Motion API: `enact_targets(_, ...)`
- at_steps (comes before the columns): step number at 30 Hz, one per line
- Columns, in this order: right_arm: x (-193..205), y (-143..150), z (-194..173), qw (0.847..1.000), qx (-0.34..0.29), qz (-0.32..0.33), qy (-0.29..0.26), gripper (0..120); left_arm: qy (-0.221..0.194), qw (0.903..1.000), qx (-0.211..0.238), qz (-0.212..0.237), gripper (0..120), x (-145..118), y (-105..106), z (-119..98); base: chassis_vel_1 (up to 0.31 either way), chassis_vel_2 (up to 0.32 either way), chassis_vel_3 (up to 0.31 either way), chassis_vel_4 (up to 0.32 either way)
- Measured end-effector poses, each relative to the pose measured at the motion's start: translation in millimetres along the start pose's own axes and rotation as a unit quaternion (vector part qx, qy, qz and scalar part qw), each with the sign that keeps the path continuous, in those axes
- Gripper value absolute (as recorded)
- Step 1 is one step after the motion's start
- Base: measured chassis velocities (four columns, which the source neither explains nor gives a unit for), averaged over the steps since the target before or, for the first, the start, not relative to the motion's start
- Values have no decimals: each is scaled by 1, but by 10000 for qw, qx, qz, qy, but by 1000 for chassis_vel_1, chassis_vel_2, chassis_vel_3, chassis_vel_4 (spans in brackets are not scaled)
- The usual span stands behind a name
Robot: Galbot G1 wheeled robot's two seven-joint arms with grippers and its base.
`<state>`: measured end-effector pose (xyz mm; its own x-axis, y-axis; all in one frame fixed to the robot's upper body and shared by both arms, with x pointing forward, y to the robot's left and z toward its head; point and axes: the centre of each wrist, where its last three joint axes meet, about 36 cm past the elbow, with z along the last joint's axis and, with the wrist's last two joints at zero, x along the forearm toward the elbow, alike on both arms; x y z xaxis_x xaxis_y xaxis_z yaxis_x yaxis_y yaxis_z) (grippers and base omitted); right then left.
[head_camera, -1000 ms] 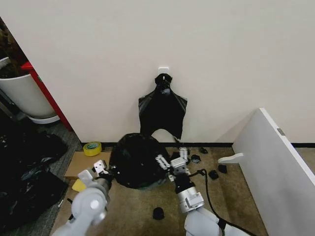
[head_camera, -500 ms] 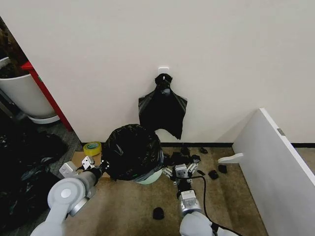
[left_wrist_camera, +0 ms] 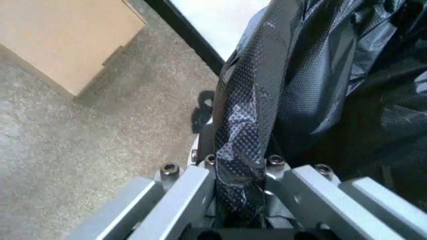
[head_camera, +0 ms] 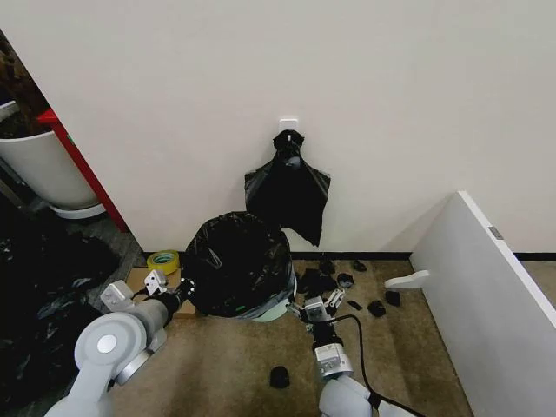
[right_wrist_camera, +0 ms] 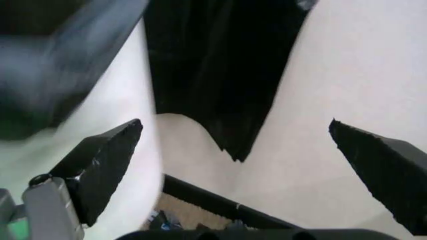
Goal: Place the garbage bag over the trash bin.
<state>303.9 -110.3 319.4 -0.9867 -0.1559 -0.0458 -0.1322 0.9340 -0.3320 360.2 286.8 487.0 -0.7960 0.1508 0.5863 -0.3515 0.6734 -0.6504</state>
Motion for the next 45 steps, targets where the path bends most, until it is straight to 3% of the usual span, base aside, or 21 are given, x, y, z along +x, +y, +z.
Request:
enact_targets(4, 8, -6, -39, 9932, -753, 232, 860, 100, -44, 9999, 16, -94, 0, -8, 4, -5, 0, 0, 0, 0)
enact_targets(7, 13, -7, -57, 9846, -1262, 194, 1190, 100, -56, 9999, 30, -99, 0, -10, 5, -6, 0, 0, 0, 0)
enact_targets(11, 30, -5, -74, 9705, -2105, -171, 1160, 100, -45, 10000, 34, -72, 0, -12, 3, -6, 0, 0, 0, 0)
enact_targets(17, 42, 6, -69, 9624, -2505, -668, 813, 100, -43, 10000, 37, -48, 0, -12, 2, -6, 0, 0, 0, 0)
enact_targets(23, 30, 15, -50, 9721, -2166, -687, 580, 100, -39, 10000, 12, -11, 0, -6, 0, -3, 0, 0, 0, 0)
enact_targets(27, 14, 20, -15, 9896, -1261, -551, 427, 100, -57, 9999, -20, 108, 0, 5, -5, -2, 0, 0, 0, 0)
enact_targets(33, 6, 8, 22, 9976, -361, -562, -182, 100, -70, 9999, -75, 109, 0, 9, -5, -5, 0, 0, 0, 0)
enact_targets(40, 1, -6, 19, 9953, -574, -482, -610, 100, -65, 9998, -160, 73, 0, 9, -5, -4, 0, 0, 0, 0)
enact_targets(45, -1, -16, 13, 9868, -1220, -228, -1044, 100, -117, 9987, -490, 12, 0, 5, -6, 6, 0, 0, 0, 0)
